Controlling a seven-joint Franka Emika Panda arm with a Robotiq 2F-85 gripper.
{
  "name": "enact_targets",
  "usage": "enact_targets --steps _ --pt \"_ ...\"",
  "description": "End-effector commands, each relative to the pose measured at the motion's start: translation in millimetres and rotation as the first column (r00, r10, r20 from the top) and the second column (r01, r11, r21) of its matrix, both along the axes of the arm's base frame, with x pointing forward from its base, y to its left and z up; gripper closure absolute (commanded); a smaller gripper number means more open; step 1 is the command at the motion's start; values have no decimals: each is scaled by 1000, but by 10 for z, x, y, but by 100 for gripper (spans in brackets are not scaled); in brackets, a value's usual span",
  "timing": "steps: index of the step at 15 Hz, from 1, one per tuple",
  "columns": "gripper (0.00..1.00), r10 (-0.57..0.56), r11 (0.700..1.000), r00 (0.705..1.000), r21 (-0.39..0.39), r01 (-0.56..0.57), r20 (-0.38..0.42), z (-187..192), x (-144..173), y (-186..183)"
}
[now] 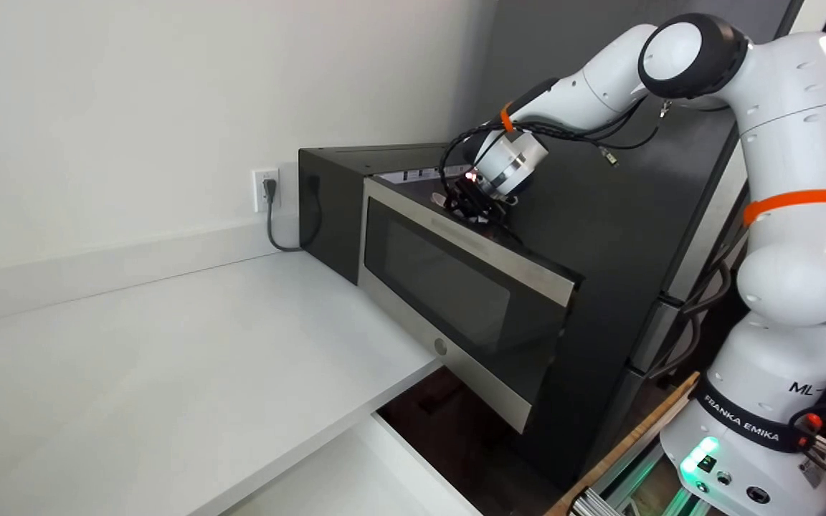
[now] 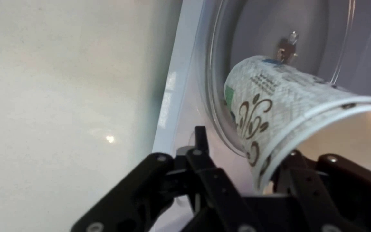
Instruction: Take the cup out of the microwave
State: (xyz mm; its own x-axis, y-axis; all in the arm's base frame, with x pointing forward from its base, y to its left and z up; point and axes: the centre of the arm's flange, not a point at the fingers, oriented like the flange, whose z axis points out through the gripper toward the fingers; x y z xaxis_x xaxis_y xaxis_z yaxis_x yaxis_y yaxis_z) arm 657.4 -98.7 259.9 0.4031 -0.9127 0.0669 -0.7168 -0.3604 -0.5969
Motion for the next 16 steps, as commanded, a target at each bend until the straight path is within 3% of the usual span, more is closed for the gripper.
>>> enact_targets --steps 1,3,7,10,14,16 --pt "89 13 1000 1000 -23 -13 1 131 -71 48" --pt "100 16 999 1000 -31 -16 7 193 -90 51" --pt "99 33 998 999 -61 -32 4 323 -190 64" --pt "99 60 991 997 -118 -64 -43 435 -387 39" --pt "99 148 951 978 -252 -181 -144 516 -804 -84" --pt "99 216 921 953 -282 -271 -212 588 -1041 -129"
